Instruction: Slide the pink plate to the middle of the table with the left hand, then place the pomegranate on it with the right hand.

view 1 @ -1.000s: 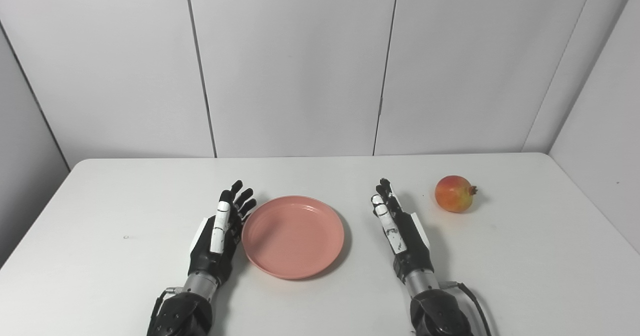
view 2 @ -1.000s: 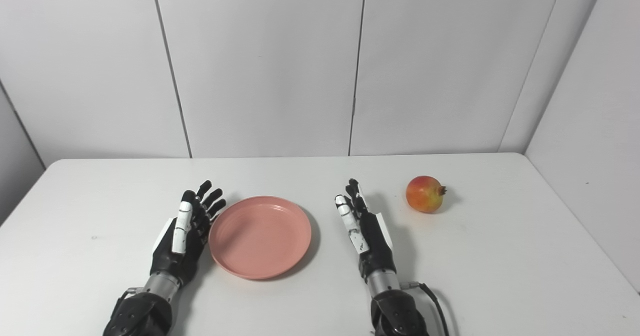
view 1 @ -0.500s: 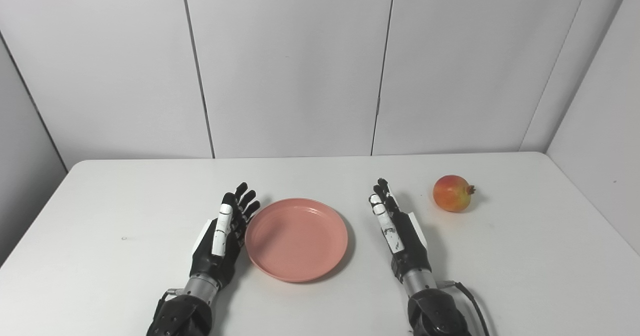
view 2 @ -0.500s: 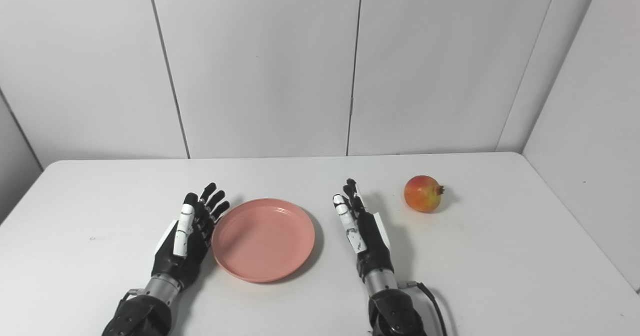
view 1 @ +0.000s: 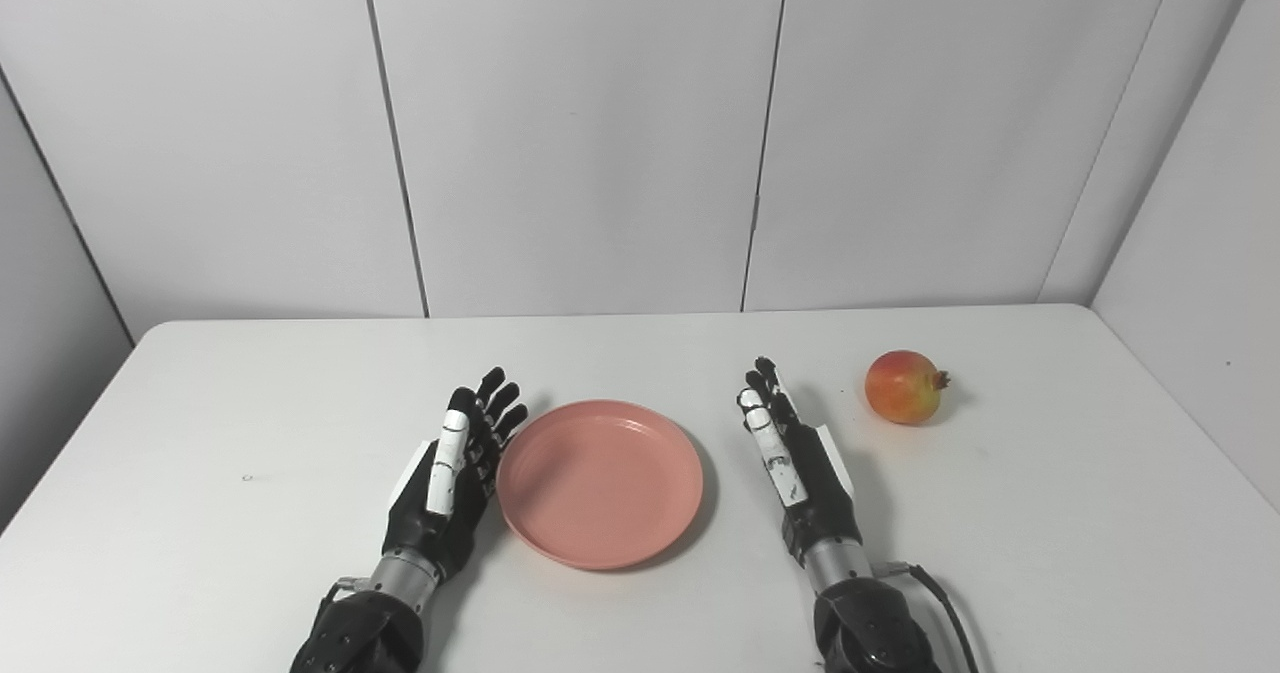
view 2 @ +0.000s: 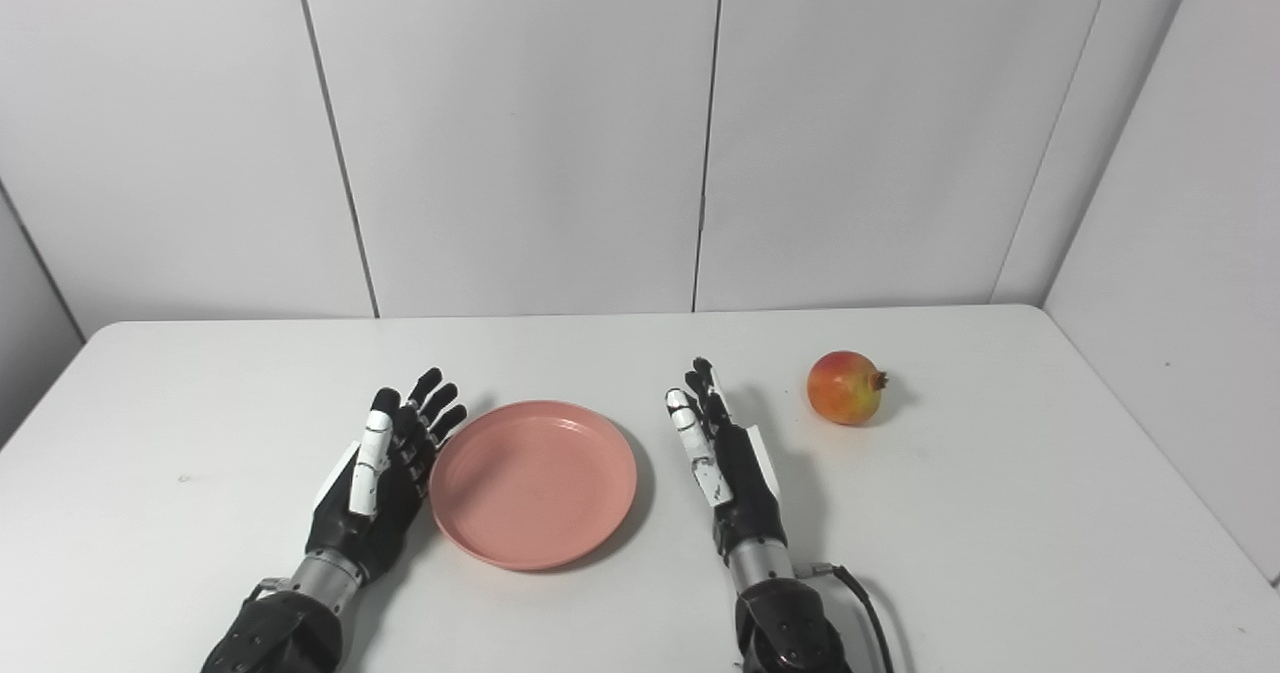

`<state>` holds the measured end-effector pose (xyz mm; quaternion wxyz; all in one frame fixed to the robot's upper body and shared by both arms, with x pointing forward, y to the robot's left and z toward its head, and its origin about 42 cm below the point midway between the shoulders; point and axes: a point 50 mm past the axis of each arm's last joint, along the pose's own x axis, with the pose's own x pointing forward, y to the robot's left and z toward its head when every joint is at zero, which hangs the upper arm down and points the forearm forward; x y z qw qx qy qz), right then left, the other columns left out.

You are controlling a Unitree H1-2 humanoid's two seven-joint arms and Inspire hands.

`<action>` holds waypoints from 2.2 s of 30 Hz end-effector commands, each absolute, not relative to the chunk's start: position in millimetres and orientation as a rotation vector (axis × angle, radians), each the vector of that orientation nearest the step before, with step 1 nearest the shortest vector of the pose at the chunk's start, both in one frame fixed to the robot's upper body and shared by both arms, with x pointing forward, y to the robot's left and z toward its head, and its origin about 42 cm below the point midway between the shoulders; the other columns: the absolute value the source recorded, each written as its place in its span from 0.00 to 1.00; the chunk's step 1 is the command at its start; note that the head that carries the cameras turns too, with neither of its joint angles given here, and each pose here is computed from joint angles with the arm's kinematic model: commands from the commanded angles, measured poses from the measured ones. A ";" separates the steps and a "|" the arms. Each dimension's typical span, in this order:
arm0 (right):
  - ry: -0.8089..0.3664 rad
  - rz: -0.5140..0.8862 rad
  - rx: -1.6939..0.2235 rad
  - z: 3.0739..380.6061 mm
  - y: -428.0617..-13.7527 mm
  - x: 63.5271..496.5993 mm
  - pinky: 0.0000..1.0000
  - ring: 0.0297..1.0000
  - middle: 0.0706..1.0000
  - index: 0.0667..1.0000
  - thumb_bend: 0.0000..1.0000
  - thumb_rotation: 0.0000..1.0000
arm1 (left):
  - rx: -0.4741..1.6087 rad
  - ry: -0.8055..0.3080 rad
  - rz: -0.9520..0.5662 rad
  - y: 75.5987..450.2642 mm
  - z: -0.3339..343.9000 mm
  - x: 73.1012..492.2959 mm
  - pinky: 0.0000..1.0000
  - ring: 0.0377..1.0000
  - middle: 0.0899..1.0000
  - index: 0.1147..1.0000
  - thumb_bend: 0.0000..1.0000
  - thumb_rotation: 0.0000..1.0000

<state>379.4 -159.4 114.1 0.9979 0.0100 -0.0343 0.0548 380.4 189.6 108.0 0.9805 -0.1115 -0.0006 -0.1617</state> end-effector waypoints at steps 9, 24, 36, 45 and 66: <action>-0.189 0.116 -0.034 134.6 -157.4 388.5 0.91 0.94 0.97 0.98 0.60 0.90 | -0.185 -0.035 -0.294 192.1 108.1 387.5 0.96 0.98 0.99 1.00 0.67 1.00; -0.392 -0.001 -0.260 171.5 -186.2 401.0 0.90 0.91 0.95 0.95 0.61 0.87 | -0.141 -0.092 -0.226 198.5 100.8 402.9 0.93 0.96 0.97 0.98 0.66 1.00; -0.484 -0.151 -0.422 210.8 -229.6 411.1 0.86 0.91 0.93 0.94 0.67 0.70 | -0.141 -0.088 -0.235 198.9 100.9 401.9 0.94 0.96 0.97 0.98 0.66 1.00; -0.455 -0.247 -0.529 225.8 -261.6 417.3 0.80 0.88 0.92 0.93 0.74 0.58 | -0.109 -0.074 -0.304 197.9 100.3 399.1 0.97 0.98 1.00 1.00 0.66 1.00; -0.328 -0.361 -0.794 231.3 -311.6 428.7 0.78 0.87 0.90 0.90 0.81 0.55 | -0.003 -0.066 -0.328 207.3 96.8 399.2 0.96 0.96 0.97 0.99 0.65 1.00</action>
